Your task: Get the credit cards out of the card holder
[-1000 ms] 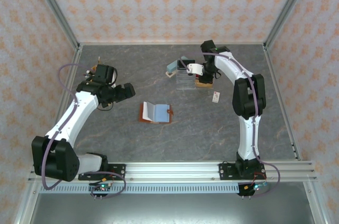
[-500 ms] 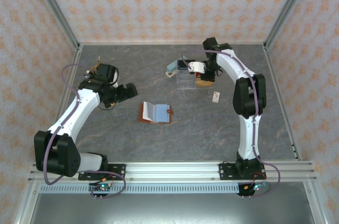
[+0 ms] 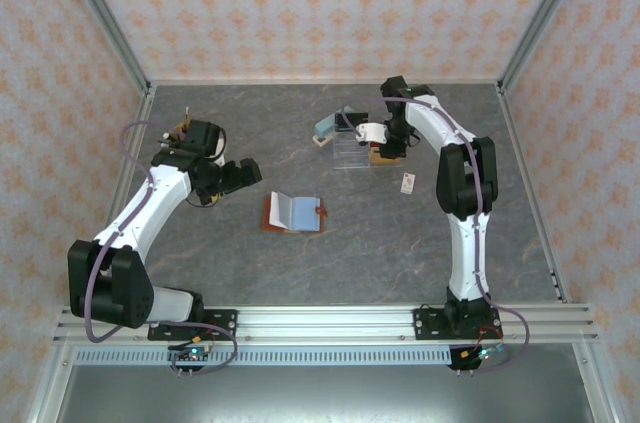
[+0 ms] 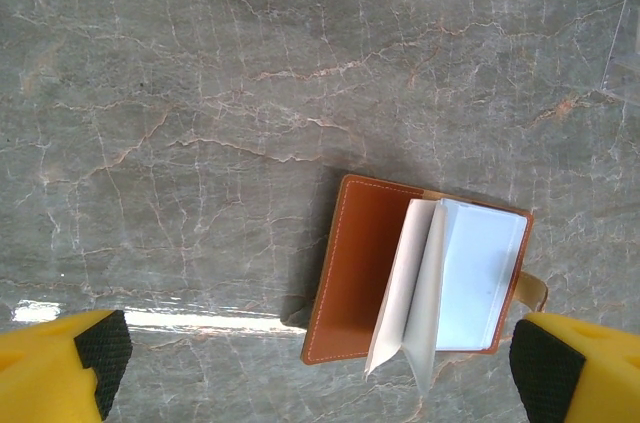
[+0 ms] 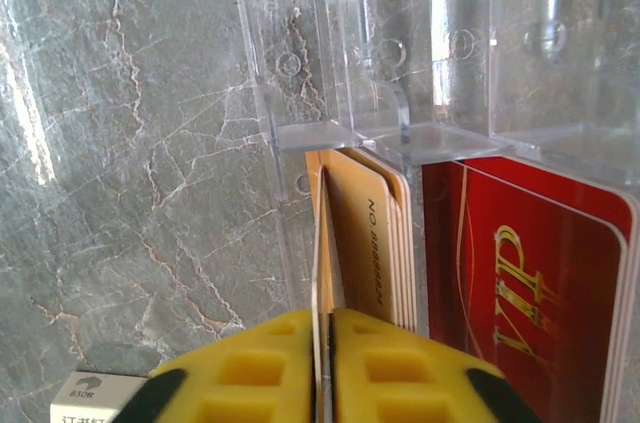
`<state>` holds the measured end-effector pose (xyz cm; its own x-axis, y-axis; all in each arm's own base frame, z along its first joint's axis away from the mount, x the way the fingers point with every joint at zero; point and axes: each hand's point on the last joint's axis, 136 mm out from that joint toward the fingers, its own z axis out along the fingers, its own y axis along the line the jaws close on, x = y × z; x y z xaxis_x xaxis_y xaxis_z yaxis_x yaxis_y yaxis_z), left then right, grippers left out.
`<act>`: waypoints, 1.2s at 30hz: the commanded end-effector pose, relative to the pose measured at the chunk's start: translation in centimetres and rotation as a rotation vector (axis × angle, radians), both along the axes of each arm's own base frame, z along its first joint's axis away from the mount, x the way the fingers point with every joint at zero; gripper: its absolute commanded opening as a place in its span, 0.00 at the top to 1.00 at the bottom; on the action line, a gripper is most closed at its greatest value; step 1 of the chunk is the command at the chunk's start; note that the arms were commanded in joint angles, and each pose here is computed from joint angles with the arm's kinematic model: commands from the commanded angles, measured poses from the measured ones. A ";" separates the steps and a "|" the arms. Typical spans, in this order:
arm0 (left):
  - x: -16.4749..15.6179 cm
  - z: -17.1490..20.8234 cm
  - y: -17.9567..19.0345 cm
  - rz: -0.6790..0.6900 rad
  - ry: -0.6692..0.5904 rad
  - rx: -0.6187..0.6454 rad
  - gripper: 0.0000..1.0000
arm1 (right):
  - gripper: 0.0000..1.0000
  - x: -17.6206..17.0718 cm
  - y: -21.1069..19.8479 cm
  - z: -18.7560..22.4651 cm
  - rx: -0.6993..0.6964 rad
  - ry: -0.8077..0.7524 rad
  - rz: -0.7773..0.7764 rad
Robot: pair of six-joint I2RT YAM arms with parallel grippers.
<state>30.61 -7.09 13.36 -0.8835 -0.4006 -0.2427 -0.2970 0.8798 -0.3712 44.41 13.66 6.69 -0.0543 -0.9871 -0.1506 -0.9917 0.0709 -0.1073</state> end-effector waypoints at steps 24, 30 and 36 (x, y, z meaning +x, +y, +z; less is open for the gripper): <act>0.4 5.0 3.6 0.137 -0.244 0.131 0.00 | 0.59 -1.7 -0.1 14.7 0.280 -0.331 -0.388; 0.5 7.4 5.7 0.244 -0.397 0.191 0.00 | 0.04 -2.8 -2.3 18.9 0.468 -0.527 -0.720; 1.4 8.0 8.2 0.341 -0.449 0.306 0.00 | 0.00 -4.5 -6.8 19.9 0.564 -0.763 -1.010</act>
